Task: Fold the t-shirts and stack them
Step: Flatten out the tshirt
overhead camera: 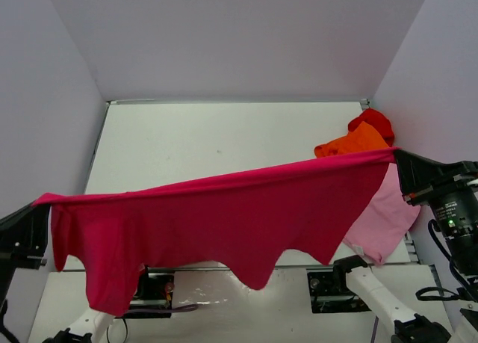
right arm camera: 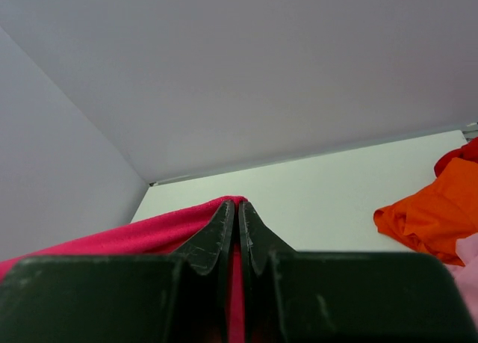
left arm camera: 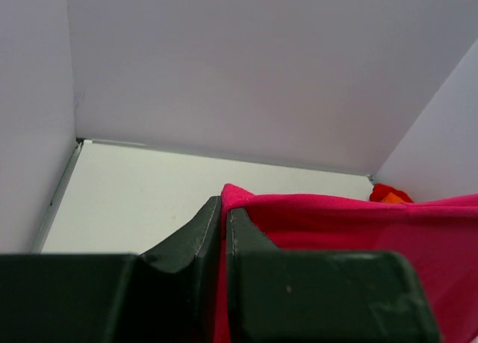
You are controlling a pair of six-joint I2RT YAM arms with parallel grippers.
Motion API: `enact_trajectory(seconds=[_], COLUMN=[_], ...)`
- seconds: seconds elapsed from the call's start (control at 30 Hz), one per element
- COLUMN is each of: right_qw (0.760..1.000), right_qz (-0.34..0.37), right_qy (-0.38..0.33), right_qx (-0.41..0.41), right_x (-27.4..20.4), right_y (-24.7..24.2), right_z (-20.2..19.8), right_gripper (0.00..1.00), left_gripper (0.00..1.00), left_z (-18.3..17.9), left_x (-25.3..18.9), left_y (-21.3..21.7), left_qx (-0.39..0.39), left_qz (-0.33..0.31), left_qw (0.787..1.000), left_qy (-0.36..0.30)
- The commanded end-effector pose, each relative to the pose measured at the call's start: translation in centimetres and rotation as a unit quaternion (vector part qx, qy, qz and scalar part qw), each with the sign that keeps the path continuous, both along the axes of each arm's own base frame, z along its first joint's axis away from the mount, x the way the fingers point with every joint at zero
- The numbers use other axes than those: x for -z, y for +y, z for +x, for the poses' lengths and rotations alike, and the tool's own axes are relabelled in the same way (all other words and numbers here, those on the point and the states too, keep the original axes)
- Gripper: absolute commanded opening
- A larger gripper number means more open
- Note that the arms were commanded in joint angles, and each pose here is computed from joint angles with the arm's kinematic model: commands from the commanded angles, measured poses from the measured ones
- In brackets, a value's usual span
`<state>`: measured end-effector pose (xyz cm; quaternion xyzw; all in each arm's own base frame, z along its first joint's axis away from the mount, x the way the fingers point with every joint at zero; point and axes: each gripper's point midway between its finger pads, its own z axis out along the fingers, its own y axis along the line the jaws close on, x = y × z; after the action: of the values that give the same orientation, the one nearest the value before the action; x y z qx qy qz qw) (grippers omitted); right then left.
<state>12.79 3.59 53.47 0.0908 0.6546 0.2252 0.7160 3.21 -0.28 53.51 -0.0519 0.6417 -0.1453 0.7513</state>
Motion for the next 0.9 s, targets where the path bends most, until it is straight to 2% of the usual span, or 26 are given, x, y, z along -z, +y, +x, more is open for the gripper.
enact_trajectory(seconds=[0.0,0.1,0.17,0.27,0.43,0.53,0.67,0.87], right_qw=[0.995,0.993,0.990,0.987,0.975,0.972,0.963,0.963], right_qz=[-0.043,-0.056,-0.065,-0.076,-0.109,-0.118,-0.130,-0.121], right_qy=[0.046,0.067,0.090,0.105,0.158,0.168,0.208,0.211], right_qx=[0.074,0.083,0.086,0.092,0.114,0.116,0.108,0.111], right_x=[1.9,3.2,4.9,6.4,11.7,13.6,18.6,22.8], right_y=[-1.8,-1.7,-1.5,-1.2,-1.0,-0.4,0.8,2.1], right_z=[4.2,6.2,8.0,10.6,16.6,19.7,24.7,30.8], right_gripper=[0.00,0.00,0.00,0.00,0.00,0.00,0.00,0.00], left_gripper=[0.00,0.00,0.00,0.00,0.00,0.00,0.00,0.00], left_z=[8.3,11.0,14.0,17.4,23.9,27.0,31.7,38.1], left_x=[0.7,2.1,3.8,5.2,10.0,11.8,14.3,17.7], left_y=[1.3,1.5,1.6,1.4,0.2,-0.3,-0.5,-0.8], left_qx=[-0.077,-0.093,-0.113,-0.125,-0.124,-0.127,-0.143,-0.164], left_qz=[0.042,0.061,0.072,0.081,0.104,0.110,0.122,0.127], left_qw=[0.991,0.984,0.976,0.970,0.953,0.947,0.936,0.925], left_qy=[0.096,0.138,0.174,0.194,0.255,0.273,0.299,0.317])
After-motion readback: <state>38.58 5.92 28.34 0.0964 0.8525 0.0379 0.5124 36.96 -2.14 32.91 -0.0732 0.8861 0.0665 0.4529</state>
